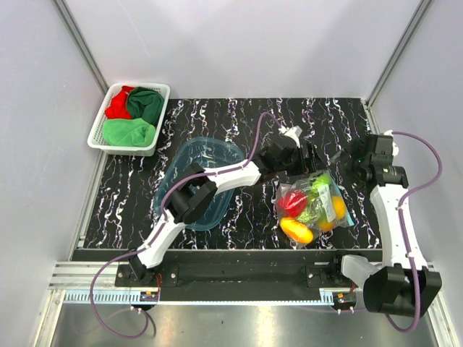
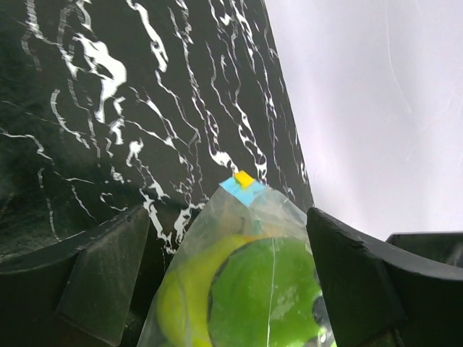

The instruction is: Open the zip-top bag and remove the fake food

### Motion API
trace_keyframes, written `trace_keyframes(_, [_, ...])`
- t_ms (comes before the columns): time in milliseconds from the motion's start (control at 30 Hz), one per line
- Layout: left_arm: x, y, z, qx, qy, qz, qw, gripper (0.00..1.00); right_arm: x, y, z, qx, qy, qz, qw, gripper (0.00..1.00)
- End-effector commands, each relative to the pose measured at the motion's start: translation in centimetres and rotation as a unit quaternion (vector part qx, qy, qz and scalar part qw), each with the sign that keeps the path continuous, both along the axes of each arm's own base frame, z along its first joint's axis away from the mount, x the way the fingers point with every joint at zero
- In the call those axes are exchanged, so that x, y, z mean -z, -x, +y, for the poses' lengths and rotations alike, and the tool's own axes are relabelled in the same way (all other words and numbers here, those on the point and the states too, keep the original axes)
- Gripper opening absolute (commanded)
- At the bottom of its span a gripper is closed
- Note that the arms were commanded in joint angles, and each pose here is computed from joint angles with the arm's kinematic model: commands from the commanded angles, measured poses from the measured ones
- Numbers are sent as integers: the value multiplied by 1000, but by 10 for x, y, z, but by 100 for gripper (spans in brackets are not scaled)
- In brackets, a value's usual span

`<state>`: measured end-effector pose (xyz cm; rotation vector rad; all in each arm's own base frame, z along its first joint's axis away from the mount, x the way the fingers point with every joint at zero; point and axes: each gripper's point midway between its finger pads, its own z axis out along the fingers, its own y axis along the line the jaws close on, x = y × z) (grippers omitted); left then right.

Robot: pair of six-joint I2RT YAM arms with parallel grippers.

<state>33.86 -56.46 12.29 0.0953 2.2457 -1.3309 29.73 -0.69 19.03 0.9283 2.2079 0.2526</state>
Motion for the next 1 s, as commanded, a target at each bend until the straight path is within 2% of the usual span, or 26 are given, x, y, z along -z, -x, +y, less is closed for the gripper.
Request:
trace_keyframes(0, [-66, 12, -14, 49, 51, -64, 995, 97, -27, 4, -7, 47, -24, -54, 997, 100])
trace_keyframes(267, [-106, 11, -20, -7, 38, -143, 989, 99, -49, 3, -11, 14, 13, -68, 998, 100])
trace_keyframes(467, [-89, 12, -31, 2, 43, -102, 994, 99, -62, 4, -11, 8, 22, -82, 996, 100])
trace_keyframes(567, [-85, 17, -39, 20, 47, -106, 993, 99, -62, 4, -11, 3, 25, -81, 996, 100])
trace_keyframes(767, [-42, 19, -35, 20, -21, -62, 998, 98, -61, 5, -10, 0, 25, -83, 996, 100])
trace_keyframes(967, [-35, 19, -35, 24, -27, -64, 997, 97, -58, 3, -4, -15, 13, -82, 996, 100])
